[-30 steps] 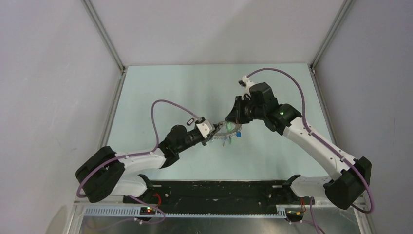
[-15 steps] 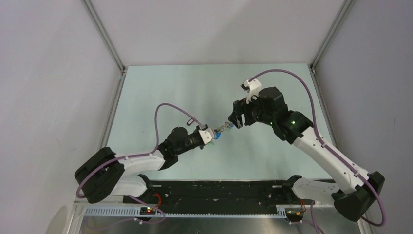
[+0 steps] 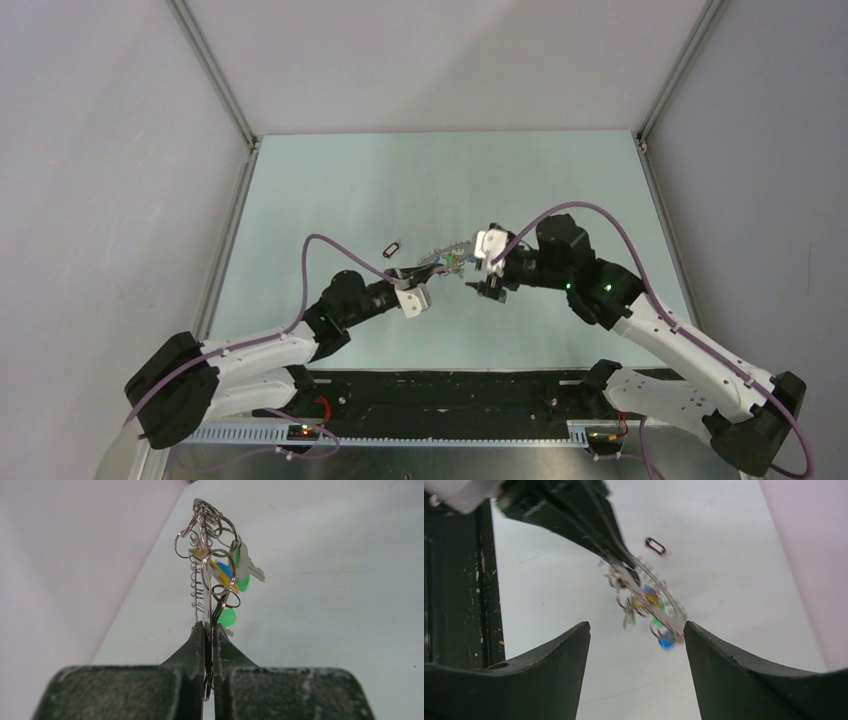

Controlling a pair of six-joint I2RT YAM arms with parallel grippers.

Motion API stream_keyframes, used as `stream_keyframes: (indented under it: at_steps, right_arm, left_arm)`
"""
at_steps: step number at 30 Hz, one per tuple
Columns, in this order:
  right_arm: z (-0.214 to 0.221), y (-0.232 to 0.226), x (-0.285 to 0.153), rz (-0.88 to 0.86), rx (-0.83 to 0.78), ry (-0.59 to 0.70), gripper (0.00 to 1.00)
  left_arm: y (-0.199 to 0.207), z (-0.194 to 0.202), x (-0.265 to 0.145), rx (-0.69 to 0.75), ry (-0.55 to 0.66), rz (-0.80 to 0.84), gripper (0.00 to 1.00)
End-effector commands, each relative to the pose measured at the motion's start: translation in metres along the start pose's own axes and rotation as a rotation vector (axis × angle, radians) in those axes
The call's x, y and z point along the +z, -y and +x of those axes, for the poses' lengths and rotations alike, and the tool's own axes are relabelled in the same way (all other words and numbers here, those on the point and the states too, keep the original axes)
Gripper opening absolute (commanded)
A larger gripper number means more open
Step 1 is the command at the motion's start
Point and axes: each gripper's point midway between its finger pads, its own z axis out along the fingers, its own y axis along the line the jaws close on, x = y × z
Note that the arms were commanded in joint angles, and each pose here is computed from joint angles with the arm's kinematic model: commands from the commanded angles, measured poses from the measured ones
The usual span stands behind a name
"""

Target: Remove the keys from the keyring

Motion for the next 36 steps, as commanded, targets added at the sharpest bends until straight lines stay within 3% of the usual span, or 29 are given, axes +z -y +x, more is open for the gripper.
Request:
stream_keyframes:
  at_steps: [1,4,10,15,17,18,20,23,25,30,36]
  right_arm:
    - [-0.021,-0.014,0.016,-0.052,-0.291,0.052,0.73]
    - [-0.02,-0.018,0.026,-0.054,-0.355,0.03,0.71]
    - [-0.013,-0.025,0.042,-0.039,-0.464,-0.039,0.57]
    - [-0.006,-0.024,0.051,-0.017,-0.499,-0.092,0.53]
    - [-0.003,-0.019,0.054,0.01,-0.517,-0.114,0.39]
    - [-0.003,-0.016,0.056,0.028,-0.523,-0.125,0.23]
    - [-0.003,-0.008,0.055,0.074,-0.535,-0.147,0.02]
    - [-0.009,0.0,0.05,0.12,-0.552,-0.146,0.0]
    - [-0.013,0.007,0.045,0.155,-0.563,-0.144,0.0]
    - [-0.024,0.025,0.03,0.261,-0.576,-0.151,0.0]
    - [-0.047,0.029,0.012,0.33,-0.573,-0.085,0.0]
  left_arm:
    - [-0.015,-0.043,-0.001,0.1,0.144,-0.022,0.0]
    - [-0.011,-0.048,-0.003,0.102,0.164,-0.005,0.0]
    - [-0.007,-0.062,-0.007,0.098,0.217,0.021,0.0]
    - [-0.008,-0.073,-0.012,0.089,0.251,0.017,0.0]
    - [-0.01,-0.078,-0.014,0.08,0.265,0.007,0.0]
    - [-0.01,-0.079,-0.015,0.075,0.269,0.004,0.01]
    - [-0.015,-0.083,-0.019,0.042,0.276,-0.019,0.08]
    - [-0.03,-0.09,-0.027,-0.055,0.284,-0.102,0.32]
    - [-0.037,-0.092,-0.034,-0.116,0.295,-0.148,0.39]
    - [-0.049,-0.086,-0.052,-0.288,0.305,-0.265,0.47]
    - [-0.045,-0.066,-0.049,-0.441,0.257,-0.298,0.52]
